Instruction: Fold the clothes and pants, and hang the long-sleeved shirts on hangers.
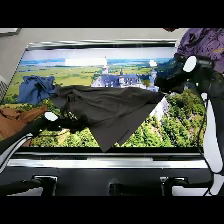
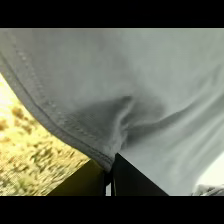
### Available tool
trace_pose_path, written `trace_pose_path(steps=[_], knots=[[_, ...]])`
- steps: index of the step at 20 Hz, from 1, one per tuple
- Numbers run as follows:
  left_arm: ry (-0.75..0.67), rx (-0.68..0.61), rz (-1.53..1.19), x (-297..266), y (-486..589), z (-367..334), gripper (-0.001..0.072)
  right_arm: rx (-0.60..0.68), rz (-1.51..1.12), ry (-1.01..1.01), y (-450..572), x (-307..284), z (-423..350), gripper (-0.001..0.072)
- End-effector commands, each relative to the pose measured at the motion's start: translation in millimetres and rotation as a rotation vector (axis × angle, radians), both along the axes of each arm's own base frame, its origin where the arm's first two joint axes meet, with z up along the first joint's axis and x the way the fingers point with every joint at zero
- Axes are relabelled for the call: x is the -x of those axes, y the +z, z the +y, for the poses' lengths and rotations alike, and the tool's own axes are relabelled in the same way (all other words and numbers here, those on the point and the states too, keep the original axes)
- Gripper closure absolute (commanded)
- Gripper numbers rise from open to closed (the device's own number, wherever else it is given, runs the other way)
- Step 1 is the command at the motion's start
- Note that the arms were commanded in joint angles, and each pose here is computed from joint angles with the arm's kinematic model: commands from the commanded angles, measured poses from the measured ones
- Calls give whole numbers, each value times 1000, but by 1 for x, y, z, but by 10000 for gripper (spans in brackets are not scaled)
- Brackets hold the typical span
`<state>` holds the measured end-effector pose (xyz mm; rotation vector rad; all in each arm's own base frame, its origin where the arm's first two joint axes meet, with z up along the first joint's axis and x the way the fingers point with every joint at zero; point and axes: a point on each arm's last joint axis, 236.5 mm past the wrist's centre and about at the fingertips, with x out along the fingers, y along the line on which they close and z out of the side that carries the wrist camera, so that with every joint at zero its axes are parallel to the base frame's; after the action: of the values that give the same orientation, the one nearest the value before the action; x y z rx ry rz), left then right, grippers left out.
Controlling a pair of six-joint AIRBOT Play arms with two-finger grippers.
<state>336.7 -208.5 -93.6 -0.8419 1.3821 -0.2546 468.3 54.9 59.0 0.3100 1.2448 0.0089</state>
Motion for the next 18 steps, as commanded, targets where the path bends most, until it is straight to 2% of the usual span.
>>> trace_pose_path(steps=[1,5,8,11,15,18], knots=[[-6,33,-178,-40,62,10,694,24,-154,24,46,-9,-3,680],[-45,-83,-601,-106,231,57,694,133,-550,-11,183,-15,-30,680],[-61,-271,-908,-96,382,101,694,241,-832,-69,309,30,-57,680],[47,-475,-1151,-32,511,140,694,276,-1083,-112,414,114,-68,680],[236,-526,-1362,89,604,163,693,261,-1284,-145,476,239,-72,680],[294,-560,-1411,143,617,173,693,259,-1356,-158,489,298,-75,680]])
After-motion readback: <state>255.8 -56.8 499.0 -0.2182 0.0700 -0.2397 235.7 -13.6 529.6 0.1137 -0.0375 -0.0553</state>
